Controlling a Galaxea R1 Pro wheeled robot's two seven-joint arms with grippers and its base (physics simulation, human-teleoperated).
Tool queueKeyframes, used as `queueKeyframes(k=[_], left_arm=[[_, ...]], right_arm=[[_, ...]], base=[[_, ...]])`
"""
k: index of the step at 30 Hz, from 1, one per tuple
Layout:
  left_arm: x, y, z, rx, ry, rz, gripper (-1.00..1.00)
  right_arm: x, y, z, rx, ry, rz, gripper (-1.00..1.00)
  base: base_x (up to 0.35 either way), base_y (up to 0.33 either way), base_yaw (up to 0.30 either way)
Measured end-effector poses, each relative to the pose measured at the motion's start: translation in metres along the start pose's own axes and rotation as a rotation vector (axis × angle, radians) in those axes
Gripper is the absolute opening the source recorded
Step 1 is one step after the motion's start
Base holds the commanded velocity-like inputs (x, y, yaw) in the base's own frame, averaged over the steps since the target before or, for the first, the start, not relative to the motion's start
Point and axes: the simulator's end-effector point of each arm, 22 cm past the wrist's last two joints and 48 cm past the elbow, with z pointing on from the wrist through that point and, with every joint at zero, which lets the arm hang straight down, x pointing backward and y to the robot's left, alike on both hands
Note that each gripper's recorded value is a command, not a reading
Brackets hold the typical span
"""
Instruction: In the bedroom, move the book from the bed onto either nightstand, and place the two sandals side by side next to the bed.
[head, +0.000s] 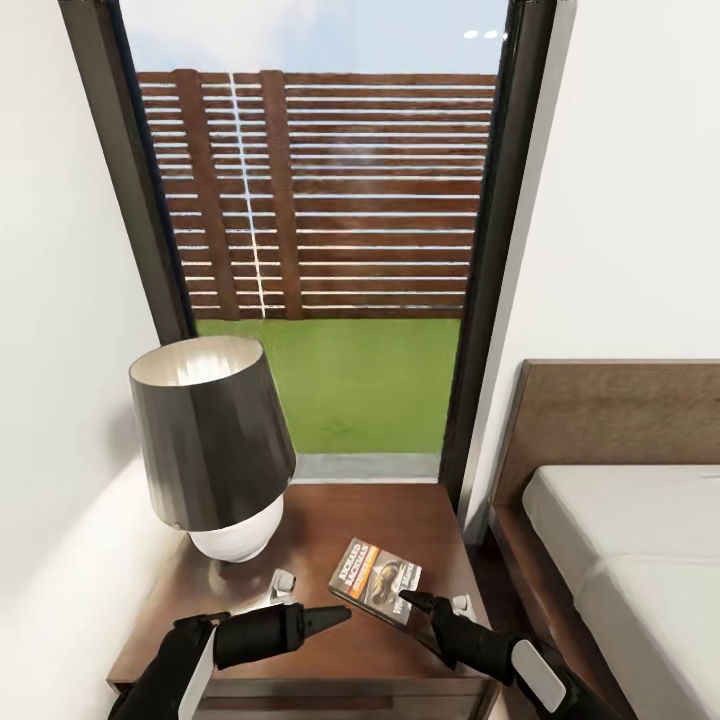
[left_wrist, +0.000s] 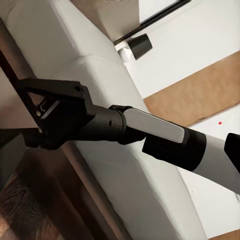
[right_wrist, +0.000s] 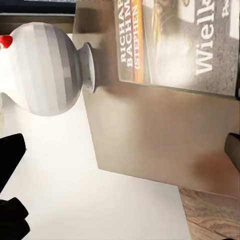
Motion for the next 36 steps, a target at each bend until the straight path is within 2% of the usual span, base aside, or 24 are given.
queueKeyframes(k=[6, 10, 36], left_arm=[[-0.009, -0.01, 0.001, 0.0, 0.0, -0.001, 1.0], [-0.009, -0.01, 0.001, 0.0, 0.0, -0.001, 1.0], [-0.046, -0.053, 0.003, 0.0, 0.002, -0.001, 1.0]], right_arm=[[-0.003, 0.013, -0.003, -0.001, -0.001, -0.001, 1.0], [-0.002, 0.013, -0.003, 0.001, 0.0, -0.002, 1.0], [-0.011, 0.067, -0.018, 0.0, 0.002, -0.001, 1.0]], base=[[0.0, 0.0, 0.0], [0.0, 0.0, 0.0], [0.0, 0.0, 0.0]])
